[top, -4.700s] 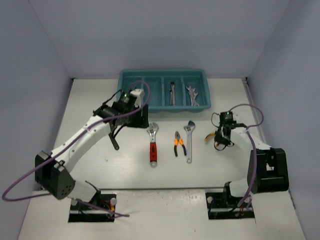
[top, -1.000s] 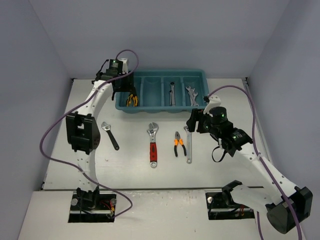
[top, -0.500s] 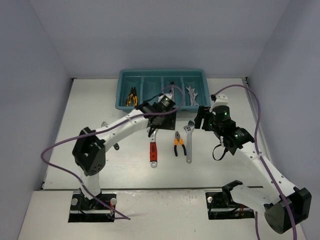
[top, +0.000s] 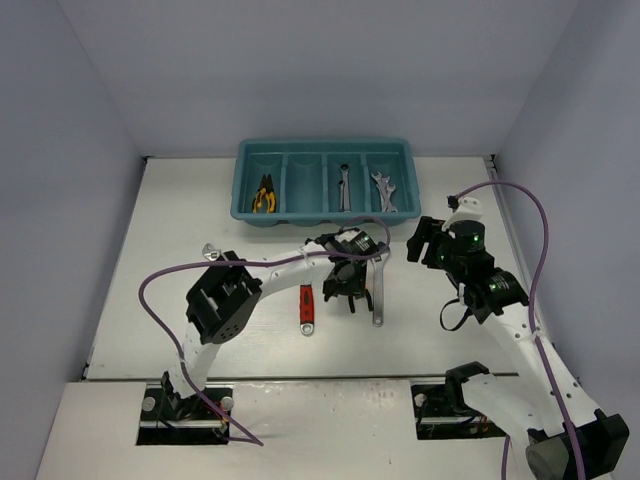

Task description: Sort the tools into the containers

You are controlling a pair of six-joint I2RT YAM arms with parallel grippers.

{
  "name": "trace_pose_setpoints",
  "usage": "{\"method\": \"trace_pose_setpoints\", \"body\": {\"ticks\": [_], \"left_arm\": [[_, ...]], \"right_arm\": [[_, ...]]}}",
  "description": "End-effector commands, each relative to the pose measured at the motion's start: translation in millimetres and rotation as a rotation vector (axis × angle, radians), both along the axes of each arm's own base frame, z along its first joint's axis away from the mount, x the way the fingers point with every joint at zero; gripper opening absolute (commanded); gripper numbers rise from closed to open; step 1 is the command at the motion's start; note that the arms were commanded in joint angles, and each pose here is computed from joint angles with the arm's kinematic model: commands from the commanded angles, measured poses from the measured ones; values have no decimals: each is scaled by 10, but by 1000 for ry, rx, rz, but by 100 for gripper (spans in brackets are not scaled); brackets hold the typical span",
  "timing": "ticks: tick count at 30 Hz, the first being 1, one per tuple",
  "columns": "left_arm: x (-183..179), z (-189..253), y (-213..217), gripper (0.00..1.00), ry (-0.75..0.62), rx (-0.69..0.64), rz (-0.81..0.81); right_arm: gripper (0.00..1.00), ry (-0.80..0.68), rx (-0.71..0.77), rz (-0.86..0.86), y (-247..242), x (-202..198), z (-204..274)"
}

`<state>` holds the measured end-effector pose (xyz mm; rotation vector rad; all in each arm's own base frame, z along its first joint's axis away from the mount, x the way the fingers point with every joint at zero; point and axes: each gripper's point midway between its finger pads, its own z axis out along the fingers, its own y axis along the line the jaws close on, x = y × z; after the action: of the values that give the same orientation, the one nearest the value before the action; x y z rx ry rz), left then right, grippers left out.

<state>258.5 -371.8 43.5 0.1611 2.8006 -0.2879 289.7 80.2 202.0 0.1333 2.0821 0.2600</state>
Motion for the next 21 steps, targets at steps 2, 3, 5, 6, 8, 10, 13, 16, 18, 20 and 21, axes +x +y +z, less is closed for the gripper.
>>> {"method": "trace_pose_setpoints", "body": {"ticks": [2,3,5,6,8,10,13,16,18,20,21], "left_arm": [[-13,88,-203,45,-18,-59,7],[-13,57,-198,44,-16,-53,8],[-9,28,-185,41,-13,-46,9],[-21,7,-168,39,-11,-39,11],[-19,-14,-136,32,-15,-28,22],[-8,28,-115,27,-28,-27,28],[33,157,-87,18,-67,-32,25],[84,328,-59,13,-115,-40,8],[130,515,-30,10,-161,-52,-4],[182,663,12,8,-196,-62,-6],[210,745,33,7,-215,-68,-7]], "right_arm": [[65,-16,31,10,32,-3,37],[65,-12,31,13,36,-9,29],[65,-12,32,14,39,-10,32],[65,-12,32,15,40,-13,33],[65,-12,32,14,36,-18,34],[65,-9,30,12,32,-24,22],[65,-8,34,9,32,-22,20],[65,-10,36,5,29,-14,35],[65,-15,39,1,27,-4,60],[65,-19,40,-2,26,8,86],[65,-19,41,-3,27,13,90]]}}
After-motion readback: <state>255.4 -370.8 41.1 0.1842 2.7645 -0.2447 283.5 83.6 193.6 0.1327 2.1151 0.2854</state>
